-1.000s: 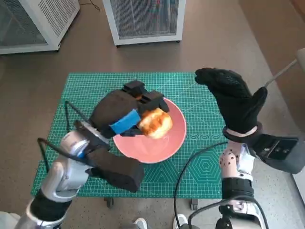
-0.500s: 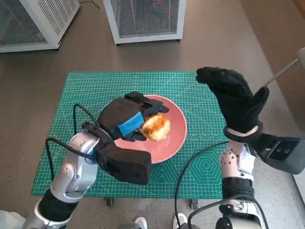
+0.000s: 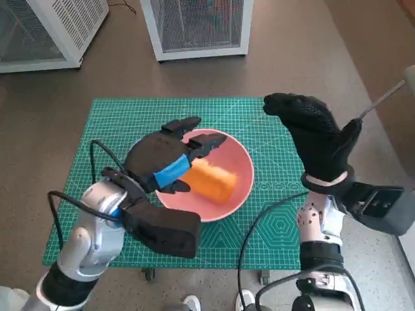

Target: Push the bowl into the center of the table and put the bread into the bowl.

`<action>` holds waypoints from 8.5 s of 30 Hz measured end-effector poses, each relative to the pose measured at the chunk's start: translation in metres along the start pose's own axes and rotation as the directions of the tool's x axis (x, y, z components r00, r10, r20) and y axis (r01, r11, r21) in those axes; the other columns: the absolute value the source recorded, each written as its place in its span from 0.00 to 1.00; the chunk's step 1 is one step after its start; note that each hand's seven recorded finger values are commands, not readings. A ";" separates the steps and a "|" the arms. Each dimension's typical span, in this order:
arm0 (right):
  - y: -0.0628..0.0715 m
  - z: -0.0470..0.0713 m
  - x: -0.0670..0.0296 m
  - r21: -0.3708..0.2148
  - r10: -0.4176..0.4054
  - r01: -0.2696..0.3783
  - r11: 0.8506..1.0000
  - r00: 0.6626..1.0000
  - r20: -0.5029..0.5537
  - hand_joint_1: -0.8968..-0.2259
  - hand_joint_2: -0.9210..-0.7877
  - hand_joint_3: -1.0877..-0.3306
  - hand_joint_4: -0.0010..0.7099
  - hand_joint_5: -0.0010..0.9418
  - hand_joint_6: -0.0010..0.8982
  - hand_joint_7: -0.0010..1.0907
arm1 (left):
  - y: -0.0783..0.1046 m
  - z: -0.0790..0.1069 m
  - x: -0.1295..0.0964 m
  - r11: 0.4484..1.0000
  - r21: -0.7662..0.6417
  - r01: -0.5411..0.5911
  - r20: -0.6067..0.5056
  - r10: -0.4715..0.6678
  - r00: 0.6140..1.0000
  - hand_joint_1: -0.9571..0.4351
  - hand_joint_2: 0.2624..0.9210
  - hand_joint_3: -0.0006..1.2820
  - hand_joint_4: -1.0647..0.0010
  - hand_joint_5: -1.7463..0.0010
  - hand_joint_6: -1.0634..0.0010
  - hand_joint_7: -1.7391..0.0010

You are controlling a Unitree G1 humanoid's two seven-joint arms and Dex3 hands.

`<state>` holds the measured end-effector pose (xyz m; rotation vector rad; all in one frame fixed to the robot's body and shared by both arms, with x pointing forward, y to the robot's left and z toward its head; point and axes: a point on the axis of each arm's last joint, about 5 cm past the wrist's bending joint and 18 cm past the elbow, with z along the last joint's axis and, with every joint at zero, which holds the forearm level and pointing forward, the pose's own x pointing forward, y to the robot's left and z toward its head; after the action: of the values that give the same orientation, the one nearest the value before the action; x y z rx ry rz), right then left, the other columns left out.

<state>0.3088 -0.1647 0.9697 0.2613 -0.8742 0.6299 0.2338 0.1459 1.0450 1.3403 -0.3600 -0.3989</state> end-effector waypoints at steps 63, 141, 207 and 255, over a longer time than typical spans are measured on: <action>0.007 -0.011 -0.0009 0.090 0.017 -0.016 0.996 1.000 -0.013 0.52 0.00 0.72 0.33 0.00 0.42 0.01 | -0.001 -0.038 -0.127 0.969 -0.230 0.087 -0.491 -0.193 0.849 0.66 0.72 0.00 0.77 1.00 0.62 1.00; 0.006 -0.011 -0.0107 0.078 -0.009 0.013 0.997 0.998 -0.058 0.54 0.00 0.71 0.33 0.00 0.42 0.01 | 0.016 -0.042 -0.077 0.981 -0.015 -0.192 -0.359 0.174 0.917 0.69 0.96 0.01 0.26 0.38 0.29 0.41; 0.006 -0.002 -0.0157 0.030 -0.014 0.016 0.999 0.998 -0.060 0.54 0.00 0.70 0.35 0.00 0.42 0.00 | -0.002 -0.017 -0.003 0.949 -0.311 0.045 -0.039 -0.060 0.997 0.60 0.79 0.00 0.93 1.00 0.76 1.00; 0.004 0.001 0.0309 -0.075 -0.007 0.008 0.997 1.000 0.015 0.48 0.00 0.72 0.35 0.00 0.43 0.01 | -0.018 -0.051 -0.010 0.390 -0.855 -0.341 0.044 0.711 0.702 0.22 1.00 0.37 0.90 1.00 0.80 0.99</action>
<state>0.3202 -0.1495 0.9944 0.2017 -0.9086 0.5878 0.2474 0.1915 1.0168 0.1433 -0.8404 -0.2140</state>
